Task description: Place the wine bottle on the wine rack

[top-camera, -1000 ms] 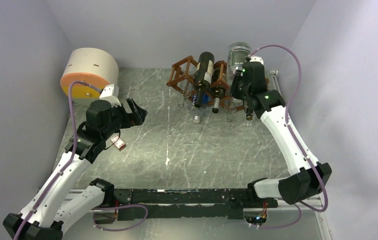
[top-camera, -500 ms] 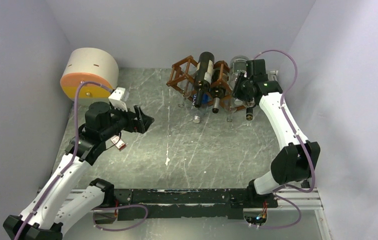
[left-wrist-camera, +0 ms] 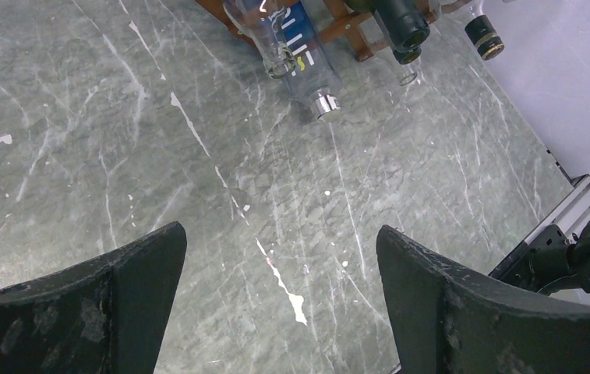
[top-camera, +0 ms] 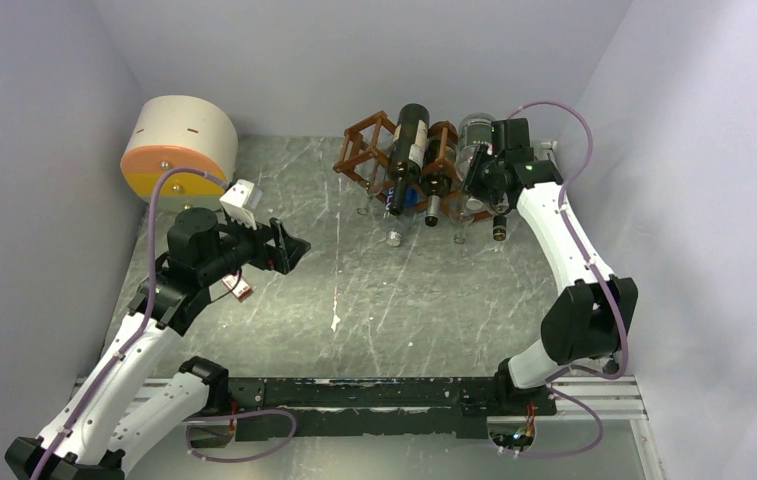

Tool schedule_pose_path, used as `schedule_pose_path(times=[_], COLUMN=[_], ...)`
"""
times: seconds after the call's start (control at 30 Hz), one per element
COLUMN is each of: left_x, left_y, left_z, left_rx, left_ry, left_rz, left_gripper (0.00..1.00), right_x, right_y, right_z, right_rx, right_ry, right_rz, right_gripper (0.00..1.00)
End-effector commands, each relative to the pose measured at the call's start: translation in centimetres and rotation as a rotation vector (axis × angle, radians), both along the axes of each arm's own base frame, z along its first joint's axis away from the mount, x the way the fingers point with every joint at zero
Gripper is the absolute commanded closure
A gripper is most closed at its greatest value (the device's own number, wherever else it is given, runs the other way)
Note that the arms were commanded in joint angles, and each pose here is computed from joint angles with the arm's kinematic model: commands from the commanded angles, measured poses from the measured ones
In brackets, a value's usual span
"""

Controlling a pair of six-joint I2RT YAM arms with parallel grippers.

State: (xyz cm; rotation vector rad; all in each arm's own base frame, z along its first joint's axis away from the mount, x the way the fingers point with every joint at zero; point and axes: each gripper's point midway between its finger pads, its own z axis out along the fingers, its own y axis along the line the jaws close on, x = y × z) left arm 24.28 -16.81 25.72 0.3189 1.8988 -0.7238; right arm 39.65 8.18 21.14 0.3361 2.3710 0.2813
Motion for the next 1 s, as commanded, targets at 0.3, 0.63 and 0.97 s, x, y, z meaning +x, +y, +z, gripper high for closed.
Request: schedule_pose_path(times=[0.3, 0.63, 0.97], left_x=[0.1, 0.5, 0.9], left_y=[-0.6, -0.5, 1.5], left_z=[0.3, -0.1, 4.0], left_rx=[-0.005, 0.012, 0.021], left_ry=[-0.014, 0.040, 0.004], left_rz=[-0.029, -0.009, 0.107], left_gripper=[0.05, 0.05, 0.05], right_x=[3.3, 1.2, -4.5], right_y=[-0.1, -1.5, -4.8], right_z=[3.8, 5.1, 8.7], right_rx=[-0.004, -0.037, -0.088], right_ry=[-0.207, -0.245, -0.327], right_rz=[0.016, -0.030, -0.165], right_gripper=[0.50, 0.30, 0.28])
